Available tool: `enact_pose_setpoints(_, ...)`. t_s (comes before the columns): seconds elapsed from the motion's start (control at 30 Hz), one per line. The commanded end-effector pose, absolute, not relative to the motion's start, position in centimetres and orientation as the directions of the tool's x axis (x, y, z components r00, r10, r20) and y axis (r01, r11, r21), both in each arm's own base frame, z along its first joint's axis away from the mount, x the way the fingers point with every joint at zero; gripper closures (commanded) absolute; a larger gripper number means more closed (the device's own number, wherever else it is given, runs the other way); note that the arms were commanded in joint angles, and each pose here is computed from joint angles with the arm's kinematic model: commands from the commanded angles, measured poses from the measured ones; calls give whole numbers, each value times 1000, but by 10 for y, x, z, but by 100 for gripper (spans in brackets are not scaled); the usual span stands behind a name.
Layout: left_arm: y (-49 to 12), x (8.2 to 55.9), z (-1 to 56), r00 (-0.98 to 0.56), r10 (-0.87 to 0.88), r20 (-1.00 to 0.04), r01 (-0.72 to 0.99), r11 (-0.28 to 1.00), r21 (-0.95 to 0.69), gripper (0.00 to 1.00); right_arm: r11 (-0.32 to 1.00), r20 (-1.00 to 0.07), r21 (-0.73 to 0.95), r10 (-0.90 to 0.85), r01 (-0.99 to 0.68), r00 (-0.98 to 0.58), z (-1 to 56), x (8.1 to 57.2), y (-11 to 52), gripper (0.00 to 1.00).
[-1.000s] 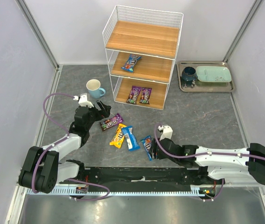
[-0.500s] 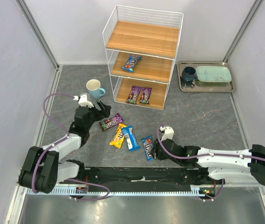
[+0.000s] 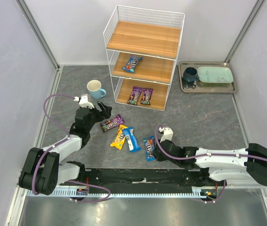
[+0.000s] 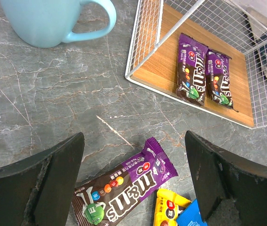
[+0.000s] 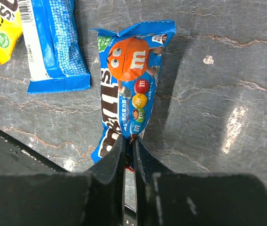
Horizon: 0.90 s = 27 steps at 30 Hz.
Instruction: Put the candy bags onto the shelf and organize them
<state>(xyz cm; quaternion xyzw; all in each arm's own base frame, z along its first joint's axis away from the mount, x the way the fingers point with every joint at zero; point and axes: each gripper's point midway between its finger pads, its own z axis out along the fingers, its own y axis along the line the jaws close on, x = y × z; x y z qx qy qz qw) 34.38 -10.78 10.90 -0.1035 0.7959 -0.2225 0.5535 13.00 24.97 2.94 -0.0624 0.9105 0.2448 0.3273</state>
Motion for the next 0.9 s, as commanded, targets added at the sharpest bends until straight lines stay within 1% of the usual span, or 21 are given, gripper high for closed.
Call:
enact_pose_setpoints(0.0, -113, 351, 127, -327, -444, -834, 109, 859, -500, 6, 877, -639, 388, 34, -284, -769, 34, 133, 250, 89)
enact_pose_setpoints(0.07, -113, 351, 127, -326, -444, -834, 107, 859, -500, 6, 872, -653, 390, 36, -294, -757, 41, 135, 250, 94)
enact_pose_setpoints(0.3, -113, 351, 127, -327, -446, -833, 108, 858, -501, 6, 877, -701, 371, 48, -306, -712, 67, 142, 240, 100)
enact_pose_setpoints(0.5, -114, 350, 133, -317, -445, -837, 122, 857, -502, 6, 858, -735, 400, 91, -322, -672, 94, 147, 240, 100)
enact_pose_setpoints(0.67, -109, 350, 140, -292, -445, -847, 111, 863, -492, 6, 854, -765, 370, 56, -366, -641, 112, 152, 245, 100)
enact_pose_setpoints(0.87, -107, 360, 145, -285, -453, -845, 85, 866, -493, 6, 847, -825, 349, 75, -401, -561, 145, 164, 249, 100)
